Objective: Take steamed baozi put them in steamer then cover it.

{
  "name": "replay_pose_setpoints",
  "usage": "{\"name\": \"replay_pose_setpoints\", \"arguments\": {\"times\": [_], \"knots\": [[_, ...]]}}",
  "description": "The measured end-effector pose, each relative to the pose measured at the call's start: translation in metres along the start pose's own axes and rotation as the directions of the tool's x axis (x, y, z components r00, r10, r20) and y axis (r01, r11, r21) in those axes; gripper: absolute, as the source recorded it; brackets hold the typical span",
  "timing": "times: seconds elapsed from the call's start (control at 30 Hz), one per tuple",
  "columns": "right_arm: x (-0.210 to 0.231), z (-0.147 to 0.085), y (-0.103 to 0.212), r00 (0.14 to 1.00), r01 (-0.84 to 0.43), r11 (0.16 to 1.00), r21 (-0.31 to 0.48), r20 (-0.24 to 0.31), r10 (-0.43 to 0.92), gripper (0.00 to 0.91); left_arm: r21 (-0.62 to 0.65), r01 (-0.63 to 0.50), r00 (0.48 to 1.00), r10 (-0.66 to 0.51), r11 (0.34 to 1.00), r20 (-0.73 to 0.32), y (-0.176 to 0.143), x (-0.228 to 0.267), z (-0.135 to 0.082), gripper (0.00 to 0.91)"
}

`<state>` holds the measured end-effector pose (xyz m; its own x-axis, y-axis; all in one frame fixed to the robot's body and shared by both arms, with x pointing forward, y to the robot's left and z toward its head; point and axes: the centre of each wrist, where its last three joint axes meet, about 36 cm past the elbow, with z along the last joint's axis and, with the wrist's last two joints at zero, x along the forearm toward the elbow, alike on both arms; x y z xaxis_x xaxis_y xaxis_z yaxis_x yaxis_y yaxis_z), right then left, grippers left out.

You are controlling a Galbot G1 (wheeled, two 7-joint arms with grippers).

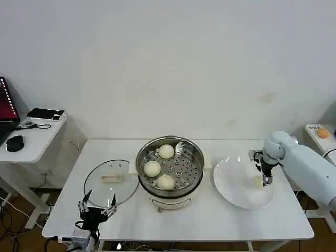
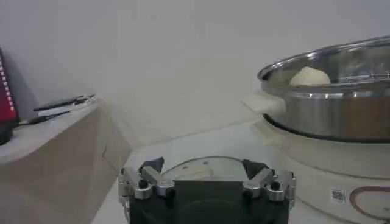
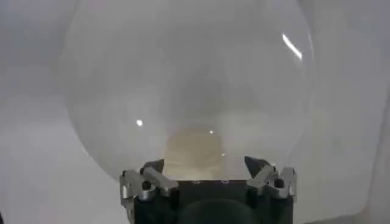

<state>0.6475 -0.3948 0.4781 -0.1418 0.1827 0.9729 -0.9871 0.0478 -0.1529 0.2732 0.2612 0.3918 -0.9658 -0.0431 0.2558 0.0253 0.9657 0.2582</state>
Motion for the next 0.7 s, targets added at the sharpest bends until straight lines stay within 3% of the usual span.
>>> {"name": "replay_pose_setpoints", "arguments": {"times": [0.7], "knots": [[-0.028,-0.001,0.002,1.000,0.016,1.000,-0.006,-0.019,-0.016,0.907,0.000,0.001,1.000,-0.001,1.000,-0.007,0.001,-0.006,0.004,0.907]]}}
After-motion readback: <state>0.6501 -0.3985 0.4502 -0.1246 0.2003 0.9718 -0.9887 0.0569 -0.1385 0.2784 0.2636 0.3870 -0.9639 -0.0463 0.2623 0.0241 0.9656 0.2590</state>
